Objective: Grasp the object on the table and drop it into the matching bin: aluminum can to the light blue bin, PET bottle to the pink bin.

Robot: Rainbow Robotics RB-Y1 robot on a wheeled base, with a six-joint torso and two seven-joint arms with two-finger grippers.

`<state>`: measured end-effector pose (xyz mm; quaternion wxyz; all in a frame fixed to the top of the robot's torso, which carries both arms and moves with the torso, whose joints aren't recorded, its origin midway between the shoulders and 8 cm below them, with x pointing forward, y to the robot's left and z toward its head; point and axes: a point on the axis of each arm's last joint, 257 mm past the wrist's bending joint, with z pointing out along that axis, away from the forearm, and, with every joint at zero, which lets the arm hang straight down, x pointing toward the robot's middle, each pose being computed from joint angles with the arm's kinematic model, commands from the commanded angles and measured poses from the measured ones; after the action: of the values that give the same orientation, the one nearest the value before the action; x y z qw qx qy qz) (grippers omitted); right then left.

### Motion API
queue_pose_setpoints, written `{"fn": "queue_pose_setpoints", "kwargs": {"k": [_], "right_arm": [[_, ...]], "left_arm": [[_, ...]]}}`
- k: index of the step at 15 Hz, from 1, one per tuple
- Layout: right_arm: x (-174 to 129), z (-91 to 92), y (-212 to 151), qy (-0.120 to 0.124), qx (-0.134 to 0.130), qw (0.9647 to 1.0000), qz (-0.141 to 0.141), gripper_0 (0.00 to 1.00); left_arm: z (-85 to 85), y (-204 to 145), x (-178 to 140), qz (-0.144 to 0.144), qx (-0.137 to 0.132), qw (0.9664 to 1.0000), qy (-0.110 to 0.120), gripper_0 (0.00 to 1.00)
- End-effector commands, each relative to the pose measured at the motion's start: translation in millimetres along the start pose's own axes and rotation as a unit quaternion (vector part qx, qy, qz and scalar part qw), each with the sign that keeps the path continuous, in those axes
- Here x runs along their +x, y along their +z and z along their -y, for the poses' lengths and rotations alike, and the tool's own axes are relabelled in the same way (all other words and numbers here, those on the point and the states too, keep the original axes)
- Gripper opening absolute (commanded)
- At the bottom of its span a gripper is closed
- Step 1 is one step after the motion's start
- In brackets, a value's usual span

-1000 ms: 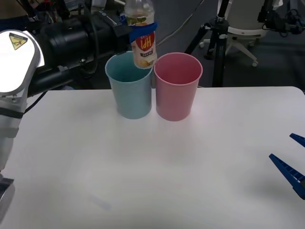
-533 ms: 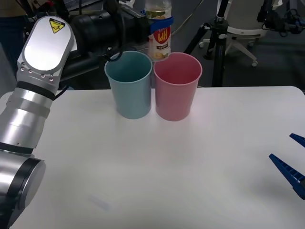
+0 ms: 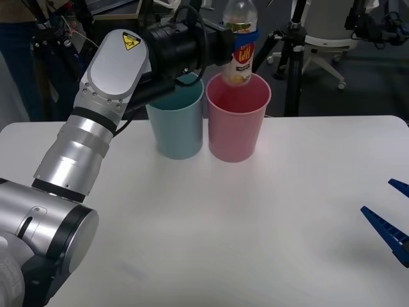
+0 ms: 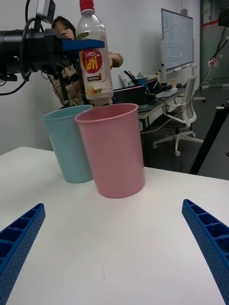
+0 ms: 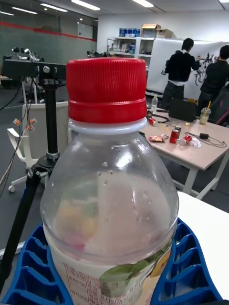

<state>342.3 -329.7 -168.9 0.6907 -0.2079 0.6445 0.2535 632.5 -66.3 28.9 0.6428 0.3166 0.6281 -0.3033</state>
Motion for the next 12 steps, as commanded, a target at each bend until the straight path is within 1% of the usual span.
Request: {"fn": "queue_pose_setpoints", "kwargs": {"k": [1, 5, 8, 9, 10, 11, 12], "right_arm": [[0.0, 0.0, 0.0, 0.000, 0.000, 1.0000, 0.000, 1.00], [0.0, 0.0, 0.0, 0.000, 0.000, 1.0000, 0.000, 1.00], [0.0, 0.0, 0.0, 0.000, 0.000, 1.0000, 0.000, 1.00], [0.0, 0.0, 0.0, 0.000, 0.000, 1.0000, 0.000, 1.00], [0.0, 0.0, 0.0, 0.000, 0.000, 1.0000, 0.000, 1.00], [0.0, 0.0, 0.0, 0.000, 0.000, 1.0000, 0.000, 1.00], [0.0, 0.0, 0.0, 0.000, 0.000, 1.0000, 0.000, 1.00]], "left_arm": [[6.1, 6.7, 6.8, -0.004, -0.001, 1.0000, -0.006, 0.00], [14.1, 12.9, 17.0, -0.012, 0.003, 0.9999, -0.007, 0.00], [16.2, 13.5, 16.4, -0.010, 0.005, 0.9999, -0.010, 0.00], [14.3, 13.8, 15.7, -0.008, 0.001, 0.9999, -0.010, 0.17], [12.5, 13.6, 13.4, -0.005, -0.002, 1.0000, -0.008, 0.51], [11.1, 13.6, 13.1, -0.003, -0.005, 1.0000, -0.006, 0.94], [11.1, 13.3, 13.3, -0.003, -0.005, 1.0000, -0.005, 1.00]]}}
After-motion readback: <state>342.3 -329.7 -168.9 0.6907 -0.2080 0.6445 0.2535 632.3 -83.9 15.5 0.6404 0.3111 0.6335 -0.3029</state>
